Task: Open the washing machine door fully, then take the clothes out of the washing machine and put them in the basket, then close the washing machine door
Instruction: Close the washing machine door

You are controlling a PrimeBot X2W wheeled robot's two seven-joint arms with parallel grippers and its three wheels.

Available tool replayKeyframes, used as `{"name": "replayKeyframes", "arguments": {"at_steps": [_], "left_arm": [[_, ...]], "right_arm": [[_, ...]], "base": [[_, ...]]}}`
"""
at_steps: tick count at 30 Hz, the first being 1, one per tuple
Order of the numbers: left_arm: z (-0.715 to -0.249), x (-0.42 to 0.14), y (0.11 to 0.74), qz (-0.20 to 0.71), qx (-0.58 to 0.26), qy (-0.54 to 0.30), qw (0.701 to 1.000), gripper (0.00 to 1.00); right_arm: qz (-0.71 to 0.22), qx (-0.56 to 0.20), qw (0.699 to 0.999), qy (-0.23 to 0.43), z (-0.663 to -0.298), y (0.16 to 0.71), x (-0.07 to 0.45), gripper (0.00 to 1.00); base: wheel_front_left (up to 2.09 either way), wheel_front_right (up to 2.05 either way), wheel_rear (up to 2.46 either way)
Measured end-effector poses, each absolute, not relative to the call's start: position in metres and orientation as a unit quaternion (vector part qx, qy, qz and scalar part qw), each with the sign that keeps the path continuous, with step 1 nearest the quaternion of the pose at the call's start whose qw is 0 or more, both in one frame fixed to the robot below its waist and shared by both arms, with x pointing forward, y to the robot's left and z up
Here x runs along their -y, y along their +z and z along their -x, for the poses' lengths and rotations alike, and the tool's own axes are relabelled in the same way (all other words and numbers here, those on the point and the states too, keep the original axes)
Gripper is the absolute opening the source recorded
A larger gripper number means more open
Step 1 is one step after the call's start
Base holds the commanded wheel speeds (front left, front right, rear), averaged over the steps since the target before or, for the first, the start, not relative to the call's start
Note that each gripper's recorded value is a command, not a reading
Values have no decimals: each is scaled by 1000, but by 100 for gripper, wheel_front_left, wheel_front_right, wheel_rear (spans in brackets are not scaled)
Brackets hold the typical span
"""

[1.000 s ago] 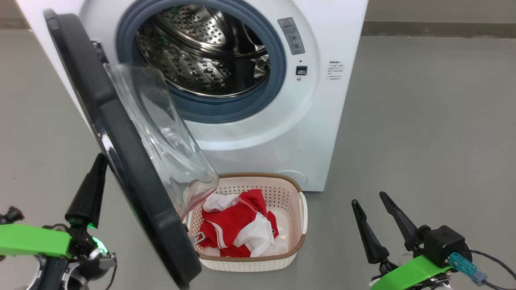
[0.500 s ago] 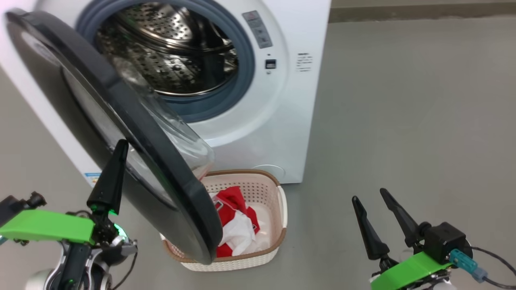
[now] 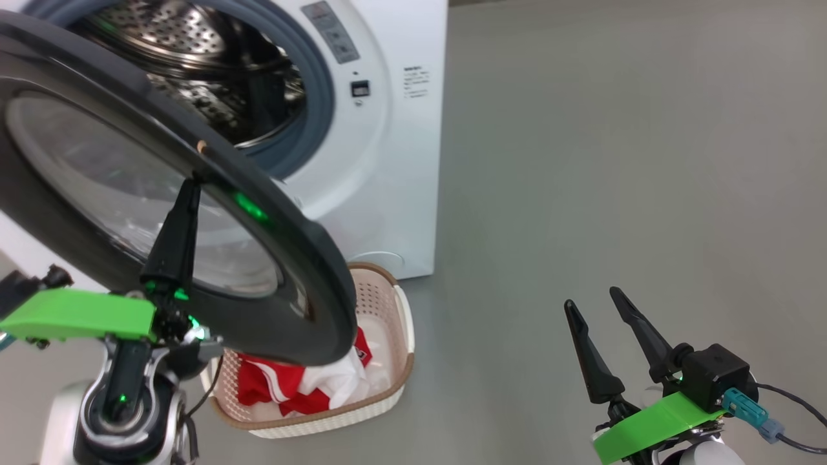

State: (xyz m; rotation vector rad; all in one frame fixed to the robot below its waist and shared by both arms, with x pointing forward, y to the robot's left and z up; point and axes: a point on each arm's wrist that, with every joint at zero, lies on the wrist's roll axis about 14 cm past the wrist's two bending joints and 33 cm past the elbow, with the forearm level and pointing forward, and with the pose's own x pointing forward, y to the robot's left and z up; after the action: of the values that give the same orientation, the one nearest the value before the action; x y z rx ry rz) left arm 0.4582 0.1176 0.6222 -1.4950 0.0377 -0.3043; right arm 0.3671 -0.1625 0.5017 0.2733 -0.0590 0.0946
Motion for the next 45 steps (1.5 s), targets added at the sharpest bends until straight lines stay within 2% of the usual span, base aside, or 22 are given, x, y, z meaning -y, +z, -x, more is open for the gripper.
{"name": "replayKeyframes", "arguments": {"at_steps": [6, 21, 28, 40, 41, 42, 43, 45], "left_arm": [[-481, -97, 615, 682, -34, -143, 716, 0], [-541, -76, 608, 662, -29, -136, 736, 0], [-571, -63, 605, 666, -32, -147, 730, 0], [-575, -49, 611, 667, -36, -182, 721, 2], [-573, -49, 614, 667, -37, -186, 721, 22], [-570, -48, 616, 665, -34, -192, 721, 57], [-565, -48, 616, 662, -36, -198, 722, 100], [-556, -49, 608, 660, -47, -195, 724, 100]], "right_arm": [[-134, 21, 990, 29, -365, 495, 174, 100], [-126, 8, 992, 11, -378, 485, 187, 100], [-118, -6, 993, 14, -388, 476, 188, 100], [-113, -1, 994, 15, -392, 479, 190, 100], [-113, 1, 993, 16, -392, 481, 190, 100], [-113, 3, 993, 18, -392, 483, 189, 100], [-113, 6, 993, 19, -392, 484, 188, 100], [-114, 10, 993, 23, -391, 488, 186, 100]], "base": [[0, 0, 0], [0, 0, 0], [0, 0, 0], [0, 0, 0], [0, 0, 0], [0, 0, 0], [0, 0, 0], [0, 0, 0]]}}
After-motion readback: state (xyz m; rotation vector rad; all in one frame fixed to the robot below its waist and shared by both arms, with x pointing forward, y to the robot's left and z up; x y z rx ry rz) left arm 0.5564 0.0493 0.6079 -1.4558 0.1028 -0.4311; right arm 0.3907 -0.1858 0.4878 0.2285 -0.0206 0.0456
